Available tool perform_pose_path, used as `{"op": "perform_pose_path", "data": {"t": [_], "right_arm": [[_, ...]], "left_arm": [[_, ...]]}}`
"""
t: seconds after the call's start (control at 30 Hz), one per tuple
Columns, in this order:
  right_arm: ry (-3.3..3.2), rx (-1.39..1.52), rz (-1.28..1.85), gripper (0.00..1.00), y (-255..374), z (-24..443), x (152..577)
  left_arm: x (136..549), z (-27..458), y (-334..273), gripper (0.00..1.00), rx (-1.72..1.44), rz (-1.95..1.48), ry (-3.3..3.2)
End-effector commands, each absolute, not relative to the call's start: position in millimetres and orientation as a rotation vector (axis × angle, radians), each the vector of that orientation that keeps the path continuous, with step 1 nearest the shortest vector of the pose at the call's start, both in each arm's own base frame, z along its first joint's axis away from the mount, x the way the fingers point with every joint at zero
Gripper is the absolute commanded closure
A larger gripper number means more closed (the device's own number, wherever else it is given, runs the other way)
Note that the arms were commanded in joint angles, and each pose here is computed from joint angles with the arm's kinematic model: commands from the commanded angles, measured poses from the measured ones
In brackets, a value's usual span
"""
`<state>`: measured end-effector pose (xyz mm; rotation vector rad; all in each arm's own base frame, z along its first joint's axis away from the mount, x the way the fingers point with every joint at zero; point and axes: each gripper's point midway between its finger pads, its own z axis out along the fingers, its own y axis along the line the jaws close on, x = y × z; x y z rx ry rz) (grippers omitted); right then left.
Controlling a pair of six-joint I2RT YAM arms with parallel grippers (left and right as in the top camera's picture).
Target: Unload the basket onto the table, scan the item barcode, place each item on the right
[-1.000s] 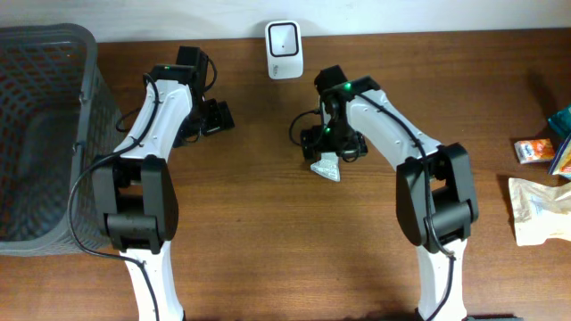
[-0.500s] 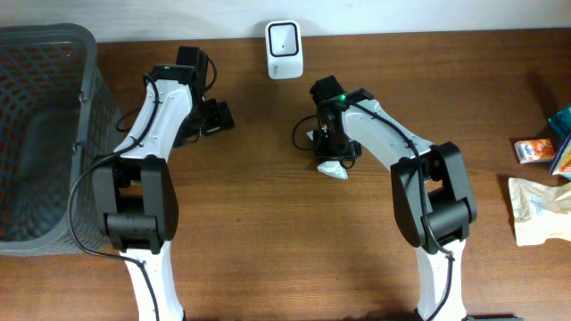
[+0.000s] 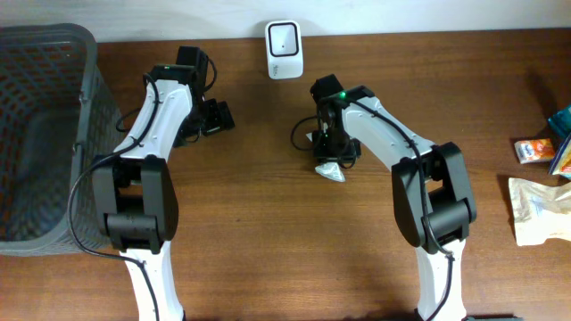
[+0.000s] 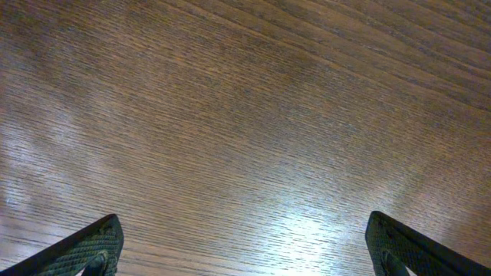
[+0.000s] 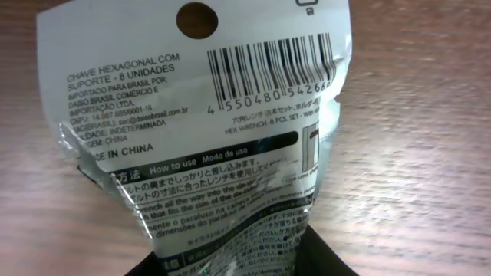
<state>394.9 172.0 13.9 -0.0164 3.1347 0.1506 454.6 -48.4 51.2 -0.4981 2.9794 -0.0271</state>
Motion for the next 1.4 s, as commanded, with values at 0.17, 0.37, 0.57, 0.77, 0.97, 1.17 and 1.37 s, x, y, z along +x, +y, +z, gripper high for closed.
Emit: {"op": "perform_pose_path", "data": {"t": [0.17, 0.37, 0.57, 0.77, 0.97, 1.17, 1.37], "right_arm": [[3.129, 0.016, 0.879, 0.72, 227, 59, 394], [3.111, -0.085, 1.164, 0.72, 250, 72, 374], [3.07, -0.083, 1.558, 0.72, 278, 59, 338], [3.099, 0.097, 1.56, 0.61, 261, 31, 333], [3.157, 0.332, 1.203, 0.36, 202, 5, 361], [3.209, 0.358, 0.896, 0.34, 142, 12, 379], [3.207, 0.16, 0.925, 0.21, 171, 35, 379]], "left_arm": [[455, 63, -50, 0.01, -0.484, -0.027, 2.956], [455, 63, -50, 0.01, -0.484, -0.027, 2.956], [455, 63, -50, 0.01, -0.484, -0.027, 2.956], [455, 63, -50, 0.01, -0.484, -0.027, 2.956], [455, 63, -50, 0.01, -0.484, -0.027, 2.956], [455, 63, -50, 0.01, -0.484, -0.027, 2.956], [455, 63, -50, 0.01, -0.484, -0.027, 2.956]]}}
